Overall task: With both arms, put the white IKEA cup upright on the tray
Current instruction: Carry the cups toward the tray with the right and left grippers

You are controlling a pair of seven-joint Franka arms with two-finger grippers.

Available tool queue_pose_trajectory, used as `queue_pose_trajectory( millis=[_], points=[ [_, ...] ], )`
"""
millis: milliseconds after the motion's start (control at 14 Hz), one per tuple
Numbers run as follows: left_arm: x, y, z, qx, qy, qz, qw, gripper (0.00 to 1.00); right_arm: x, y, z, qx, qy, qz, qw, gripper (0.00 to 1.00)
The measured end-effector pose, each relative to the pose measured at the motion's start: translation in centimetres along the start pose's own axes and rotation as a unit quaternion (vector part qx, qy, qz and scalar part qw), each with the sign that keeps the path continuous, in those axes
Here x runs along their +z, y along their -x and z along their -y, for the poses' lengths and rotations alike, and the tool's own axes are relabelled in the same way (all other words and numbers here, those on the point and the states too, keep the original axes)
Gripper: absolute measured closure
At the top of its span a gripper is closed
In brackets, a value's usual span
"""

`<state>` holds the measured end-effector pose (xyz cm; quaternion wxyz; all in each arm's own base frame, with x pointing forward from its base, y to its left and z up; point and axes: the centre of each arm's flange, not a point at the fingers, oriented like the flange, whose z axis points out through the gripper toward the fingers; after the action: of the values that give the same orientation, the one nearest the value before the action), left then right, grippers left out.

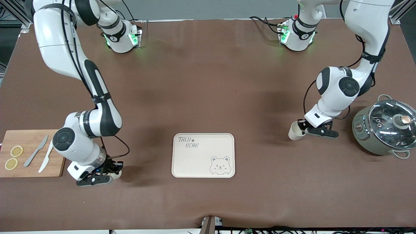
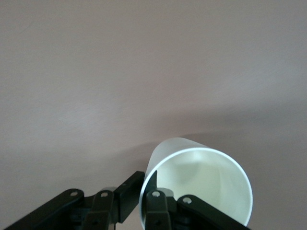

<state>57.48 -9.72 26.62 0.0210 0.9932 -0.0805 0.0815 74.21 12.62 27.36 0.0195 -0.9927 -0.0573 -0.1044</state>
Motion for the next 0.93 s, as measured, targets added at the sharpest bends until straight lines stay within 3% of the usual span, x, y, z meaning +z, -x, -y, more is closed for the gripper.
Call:
queue_pose_trajectory(
  millis=[429, 714, 929],
  points=[
    [-5.5, -8.0, -15.4, -0.097, 0.008, 0.053, 0.994, 0.91, -1.1, 0.2, 8.2, -0.036, -0.014, -0.010, 0.999, 0.96],
    [-1.9, -10.3, -24.6, -0.142, 0.006, 0.047, 0.989, 0.91, -1.5, 1.2, 14.4, -0.058, -0.024, -0.012, 0.998, 0.96],
    [0.6, -11.8, -27.1, -0.155, 0.006, 0.036, 0.987, 0.91, -1.8, 2.5, 19.4, -0.066, -0.031, -0.011, 0.997, 0.96]
  ],
)
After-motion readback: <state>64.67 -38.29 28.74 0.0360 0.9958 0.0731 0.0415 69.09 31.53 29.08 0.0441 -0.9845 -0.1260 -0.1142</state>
